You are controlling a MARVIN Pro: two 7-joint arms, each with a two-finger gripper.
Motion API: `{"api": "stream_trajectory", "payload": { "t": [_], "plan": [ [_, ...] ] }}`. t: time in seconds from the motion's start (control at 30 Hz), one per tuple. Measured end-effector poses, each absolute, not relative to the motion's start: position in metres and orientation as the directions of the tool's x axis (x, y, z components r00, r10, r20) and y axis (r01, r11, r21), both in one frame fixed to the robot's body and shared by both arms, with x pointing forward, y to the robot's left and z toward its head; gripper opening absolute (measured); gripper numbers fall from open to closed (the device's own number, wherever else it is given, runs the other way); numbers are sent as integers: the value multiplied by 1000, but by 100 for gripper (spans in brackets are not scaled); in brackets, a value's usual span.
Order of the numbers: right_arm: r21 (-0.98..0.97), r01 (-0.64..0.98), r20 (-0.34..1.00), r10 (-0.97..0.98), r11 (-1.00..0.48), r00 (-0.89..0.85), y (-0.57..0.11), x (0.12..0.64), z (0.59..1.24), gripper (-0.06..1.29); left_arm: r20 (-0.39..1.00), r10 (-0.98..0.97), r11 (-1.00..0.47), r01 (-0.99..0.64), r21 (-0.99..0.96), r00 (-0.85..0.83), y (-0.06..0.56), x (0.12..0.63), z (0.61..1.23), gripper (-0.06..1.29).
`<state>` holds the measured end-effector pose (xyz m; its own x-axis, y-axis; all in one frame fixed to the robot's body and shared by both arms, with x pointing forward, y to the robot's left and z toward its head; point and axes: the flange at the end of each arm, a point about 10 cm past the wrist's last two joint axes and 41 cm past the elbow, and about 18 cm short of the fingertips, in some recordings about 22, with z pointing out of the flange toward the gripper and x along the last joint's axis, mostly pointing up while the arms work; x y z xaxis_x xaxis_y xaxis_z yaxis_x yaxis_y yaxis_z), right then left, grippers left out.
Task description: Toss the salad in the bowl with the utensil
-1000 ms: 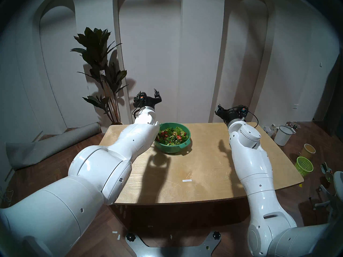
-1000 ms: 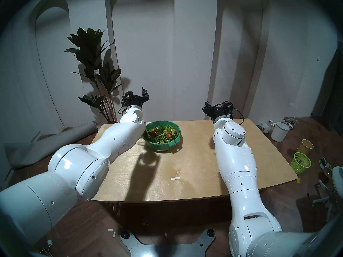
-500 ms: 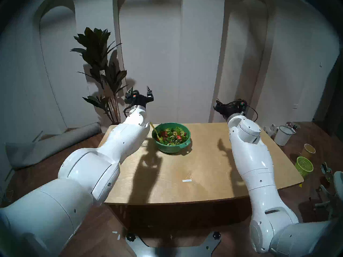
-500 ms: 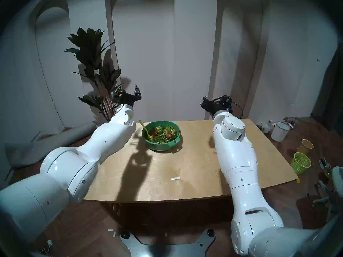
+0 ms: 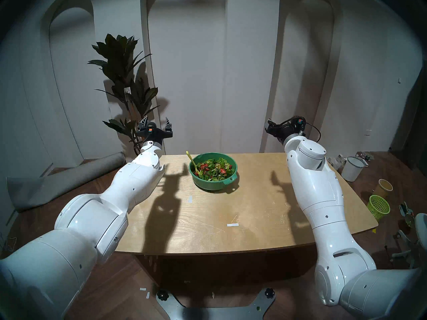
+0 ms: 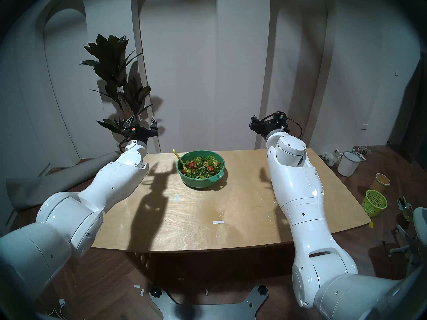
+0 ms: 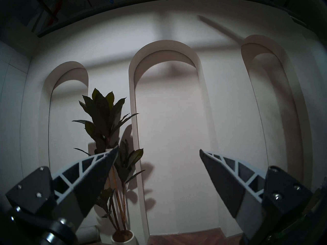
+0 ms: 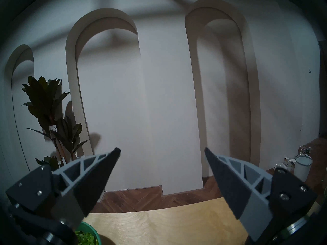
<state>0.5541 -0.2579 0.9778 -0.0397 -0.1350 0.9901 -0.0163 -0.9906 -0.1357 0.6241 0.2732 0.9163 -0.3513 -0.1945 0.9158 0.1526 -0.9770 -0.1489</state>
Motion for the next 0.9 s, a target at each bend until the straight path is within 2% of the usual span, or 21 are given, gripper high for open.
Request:
{"api": "stream_trajectory", "payload": {
  "t": [0.9],
  "plan": [
    [-59,-5,996,-59,-998,60,-261,572,979,125,849,-308,-949,75,-306,-430,294,602,927,121]
  ]
}}
